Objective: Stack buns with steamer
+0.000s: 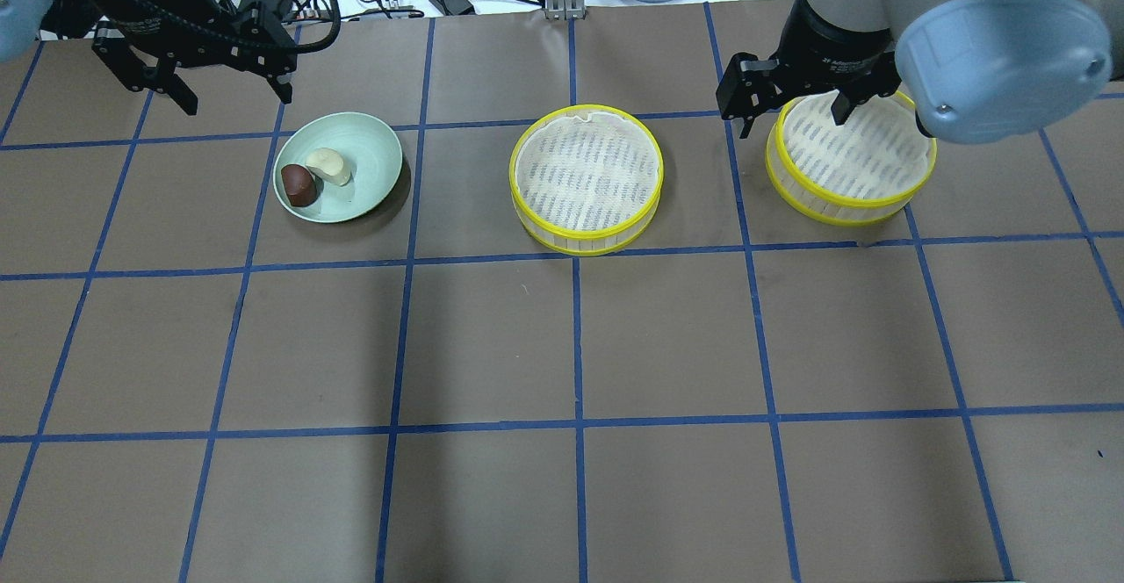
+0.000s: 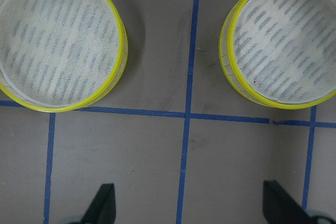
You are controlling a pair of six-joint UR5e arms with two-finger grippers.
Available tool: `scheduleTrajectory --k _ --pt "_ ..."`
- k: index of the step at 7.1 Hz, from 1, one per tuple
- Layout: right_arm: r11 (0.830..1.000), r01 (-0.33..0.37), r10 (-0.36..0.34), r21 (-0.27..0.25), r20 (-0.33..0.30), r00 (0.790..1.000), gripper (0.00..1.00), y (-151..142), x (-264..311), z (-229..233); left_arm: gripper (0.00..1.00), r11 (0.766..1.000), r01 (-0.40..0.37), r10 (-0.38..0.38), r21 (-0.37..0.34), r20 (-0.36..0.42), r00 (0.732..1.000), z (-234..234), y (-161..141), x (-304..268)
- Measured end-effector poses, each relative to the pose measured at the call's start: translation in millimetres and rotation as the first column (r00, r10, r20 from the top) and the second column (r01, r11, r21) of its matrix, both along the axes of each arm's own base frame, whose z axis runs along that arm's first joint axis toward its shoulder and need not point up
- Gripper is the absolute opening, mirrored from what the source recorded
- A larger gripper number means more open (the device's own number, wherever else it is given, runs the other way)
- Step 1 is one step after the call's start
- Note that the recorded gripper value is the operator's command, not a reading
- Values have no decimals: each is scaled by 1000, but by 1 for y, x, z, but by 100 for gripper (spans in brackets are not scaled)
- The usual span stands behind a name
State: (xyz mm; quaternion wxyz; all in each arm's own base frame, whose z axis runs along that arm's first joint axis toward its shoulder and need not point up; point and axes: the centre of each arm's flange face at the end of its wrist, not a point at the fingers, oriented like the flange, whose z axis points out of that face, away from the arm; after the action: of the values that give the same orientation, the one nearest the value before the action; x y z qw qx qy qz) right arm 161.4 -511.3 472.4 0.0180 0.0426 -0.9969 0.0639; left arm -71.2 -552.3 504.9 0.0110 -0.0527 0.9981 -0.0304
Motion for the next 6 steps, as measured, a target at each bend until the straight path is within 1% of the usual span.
scheduleTrajectory --k 2,4,5,6 --pt "1000 0 0 1 0 1000 100 0 0 0 100 1000 1 -1 -2 0 1000 5 5 -1" --pt "1000 -2 2 1 0 1000 100 0 0 -1 100 1000 -2 2 6 -4 1000 -2 1 3" --pt "1000 -22 22 1 -3 1000 100 -2 -3 -1 100 1000 -1 1 7 -1 1000 -12 -7 8" --pt "999 -52 52 2 -8 999 100 -6 -14 -2 100 1000 -1 1 -9 7 1000 -29 -21 14"
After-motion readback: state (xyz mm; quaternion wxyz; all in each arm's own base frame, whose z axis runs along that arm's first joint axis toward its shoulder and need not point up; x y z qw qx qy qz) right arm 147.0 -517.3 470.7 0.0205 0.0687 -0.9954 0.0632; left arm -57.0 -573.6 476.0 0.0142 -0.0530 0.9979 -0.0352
